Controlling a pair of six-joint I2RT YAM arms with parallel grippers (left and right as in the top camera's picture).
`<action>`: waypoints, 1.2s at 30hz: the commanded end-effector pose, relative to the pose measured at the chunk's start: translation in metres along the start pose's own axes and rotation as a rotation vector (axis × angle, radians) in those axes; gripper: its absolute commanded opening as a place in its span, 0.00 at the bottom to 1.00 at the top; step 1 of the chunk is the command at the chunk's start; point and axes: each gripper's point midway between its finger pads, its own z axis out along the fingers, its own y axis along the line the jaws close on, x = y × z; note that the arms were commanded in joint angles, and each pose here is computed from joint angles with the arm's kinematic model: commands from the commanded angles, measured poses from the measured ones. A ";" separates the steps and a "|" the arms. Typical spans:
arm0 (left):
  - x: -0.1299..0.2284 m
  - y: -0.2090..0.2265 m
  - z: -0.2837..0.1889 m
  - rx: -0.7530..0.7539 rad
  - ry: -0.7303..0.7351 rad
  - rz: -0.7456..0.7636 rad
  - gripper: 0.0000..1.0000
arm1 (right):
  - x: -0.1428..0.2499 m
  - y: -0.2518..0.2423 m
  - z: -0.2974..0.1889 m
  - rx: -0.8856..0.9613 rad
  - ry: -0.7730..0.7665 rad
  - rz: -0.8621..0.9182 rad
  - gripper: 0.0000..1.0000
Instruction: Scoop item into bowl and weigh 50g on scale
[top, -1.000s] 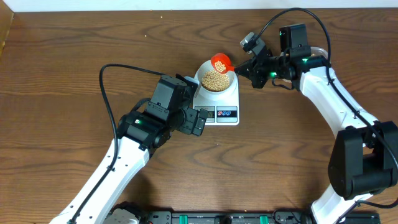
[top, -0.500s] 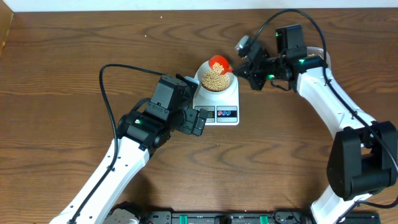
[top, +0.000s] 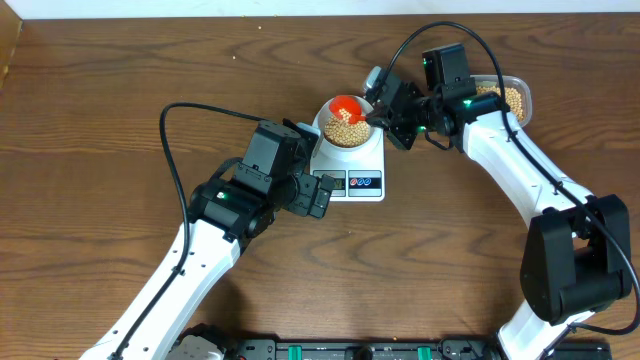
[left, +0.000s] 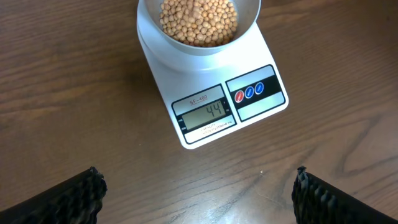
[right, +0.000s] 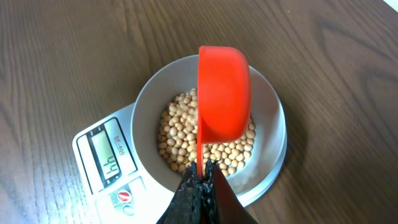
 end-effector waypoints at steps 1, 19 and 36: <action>0.002 0.000 -0.002 0.007 -0.002 0.015 0.98 | 0.003 0.003 0.004 -0.008 0.011 -0.016 0.01; 0.002 0.000 -0.002 0.007 -0.002 0.015 0.98 | 0.000 0.007 0.004 -0.035 -0.009 -0.011 0.01; 0.002 0.000 -0.002 0.007 -0.002 0.015 0.98 | 0.001 0.006 0.004 -0.030 -0.007 -0.016 0.01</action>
